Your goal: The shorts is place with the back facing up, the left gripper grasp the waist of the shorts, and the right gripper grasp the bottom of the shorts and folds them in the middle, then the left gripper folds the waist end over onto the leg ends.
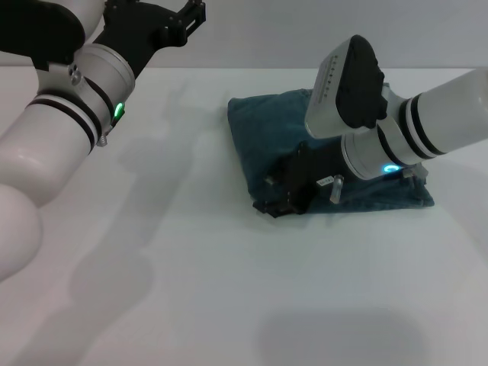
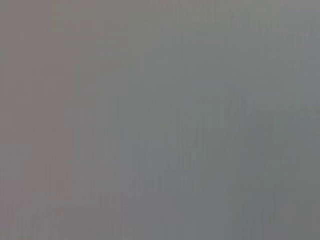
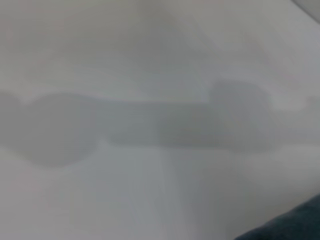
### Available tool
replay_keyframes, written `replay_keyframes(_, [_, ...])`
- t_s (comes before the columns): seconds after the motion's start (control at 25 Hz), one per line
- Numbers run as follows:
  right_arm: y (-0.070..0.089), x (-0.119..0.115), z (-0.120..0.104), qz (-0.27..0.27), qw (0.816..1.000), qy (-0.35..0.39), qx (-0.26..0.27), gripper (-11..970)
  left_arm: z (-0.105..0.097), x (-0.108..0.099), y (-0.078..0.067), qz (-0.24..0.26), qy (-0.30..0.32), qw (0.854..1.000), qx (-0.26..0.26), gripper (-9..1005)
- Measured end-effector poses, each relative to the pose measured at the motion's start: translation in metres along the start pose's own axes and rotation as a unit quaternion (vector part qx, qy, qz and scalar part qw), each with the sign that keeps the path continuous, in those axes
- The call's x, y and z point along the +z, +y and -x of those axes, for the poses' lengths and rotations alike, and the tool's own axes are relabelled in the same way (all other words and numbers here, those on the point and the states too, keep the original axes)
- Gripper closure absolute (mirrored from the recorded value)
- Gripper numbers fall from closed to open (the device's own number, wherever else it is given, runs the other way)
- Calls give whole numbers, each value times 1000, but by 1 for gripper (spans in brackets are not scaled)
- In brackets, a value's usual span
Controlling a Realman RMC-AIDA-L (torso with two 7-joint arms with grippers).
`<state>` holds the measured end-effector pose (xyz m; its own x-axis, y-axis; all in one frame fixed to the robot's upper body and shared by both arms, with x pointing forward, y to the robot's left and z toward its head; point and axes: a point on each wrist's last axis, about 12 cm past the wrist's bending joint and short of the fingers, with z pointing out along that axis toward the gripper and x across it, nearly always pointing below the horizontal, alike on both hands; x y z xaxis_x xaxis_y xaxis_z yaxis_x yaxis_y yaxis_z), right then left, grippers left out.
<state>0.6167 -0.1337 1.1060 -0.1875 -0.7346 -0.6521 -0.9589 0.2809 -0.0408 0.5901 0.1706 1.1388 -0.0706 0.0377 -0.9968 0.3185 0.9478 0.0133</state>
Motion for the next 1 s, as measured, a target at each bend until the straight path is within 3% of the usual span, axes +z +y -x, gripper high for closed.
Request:
replay_keyframes(0.2, [12, -5, 1, 46, 999, 1, -15, 453, 0, 2, 2, 2, 0, 1000, 0, 147])
replay_keyframes(0.28, [26, -17, 1, 89, 995, -11, -35, 453, 0, 2, 2, 3, 1, 1000, 0, 147])
replay_keyframes(0.48, [41, -41, 1, 104, 990, -73, -65, 452, 1, 2, 5, 6, 0, 1000, -1, 147])
replay_keyframes(0.6, [46, -64, -10, 86, 983, -135, -86, 452, 0, 2, 7, 8, 2, 1000, 3, 147])
replay_keyframes(0.76, [51, -98, -31, 59, 962, -248, -101, 452, 0, 3, 8, 14, -4, 1000, 7, 147])
replay_keyframes(0.88, [51, -125, -54, 9, 935, -340, -101, 452, 0, 2, 10, 24, -12, 1000, 11, 147])
replay_keyframes(1.0, [49, -146, -80, -87, 900, -415, -102, 453, -1, 3, 11, 27, -14, 999, 13, 147])
